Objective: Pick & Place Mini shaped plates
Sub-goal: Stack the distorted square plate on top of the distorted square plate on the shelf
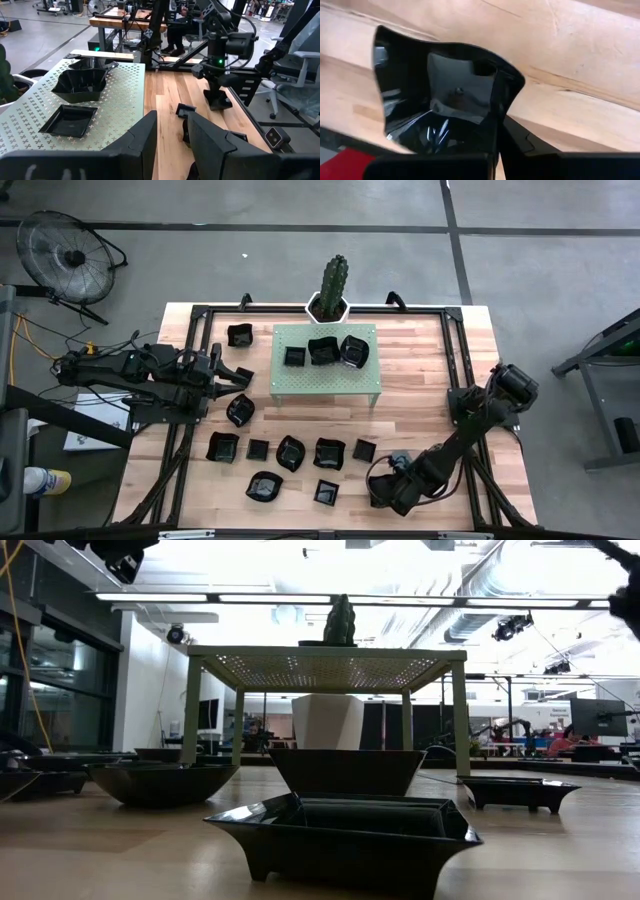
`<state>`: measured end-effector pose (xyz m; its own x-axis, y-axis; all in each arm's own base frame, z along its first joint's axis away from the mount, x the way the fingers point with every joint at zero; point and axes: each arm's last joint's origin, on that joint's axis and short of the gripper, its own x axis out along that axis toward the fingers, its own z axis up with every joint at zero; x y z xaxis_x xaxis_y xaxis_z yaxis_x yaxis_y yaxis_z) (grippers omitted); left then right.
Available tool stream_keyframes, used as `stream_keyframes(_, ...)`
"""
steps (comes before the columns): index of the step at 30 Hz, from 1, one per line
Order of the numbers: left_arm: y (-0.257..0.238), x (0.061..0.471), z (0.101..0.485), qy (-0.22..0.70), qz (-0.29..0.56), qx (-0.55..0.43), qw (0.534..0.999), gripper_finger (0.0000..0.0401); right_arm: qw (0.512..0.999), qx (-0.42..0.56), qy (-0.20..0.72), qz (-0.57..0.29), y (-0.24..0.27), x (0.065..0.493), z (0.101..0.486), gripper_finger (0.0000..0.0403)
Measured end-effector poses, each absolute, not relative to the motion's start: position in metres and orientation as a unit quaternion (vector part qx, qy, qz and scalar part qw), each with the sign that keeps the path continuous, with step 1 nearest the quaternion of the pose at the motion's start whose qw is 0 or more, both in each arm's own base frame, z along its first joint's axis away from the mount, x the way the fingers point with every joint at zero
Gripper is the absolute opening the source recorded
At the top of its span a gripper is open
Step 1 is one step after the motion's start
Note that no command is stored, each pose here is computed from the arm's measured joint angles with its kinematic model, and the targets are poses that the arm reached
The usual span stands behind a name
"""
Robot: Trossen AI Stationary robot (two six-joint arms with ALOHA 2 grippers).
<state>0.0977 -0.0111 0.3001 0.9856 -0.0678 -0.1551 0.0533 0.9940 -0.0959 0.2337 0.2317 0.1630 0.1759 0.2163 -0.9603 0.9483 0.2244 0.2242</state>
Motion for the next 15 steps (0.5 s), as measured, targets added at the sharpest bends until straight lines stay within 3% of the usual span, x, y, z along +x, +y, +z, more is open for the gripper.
stream_keyframes(6,-0.011,0.098,0.3,0.079,-0.031,-0.046,0.995,0.0108,0.564,0.551,0.537,-0.299,0.226,0.231,0.188,0.0002)
stream_keyframes(15,-0.011,0.098,0.3,0.079,-0.031,-0.043,0.995,0.0108,0.635,0.582,0.449,-0.239,0.199,0.231,0.239,0.0001)
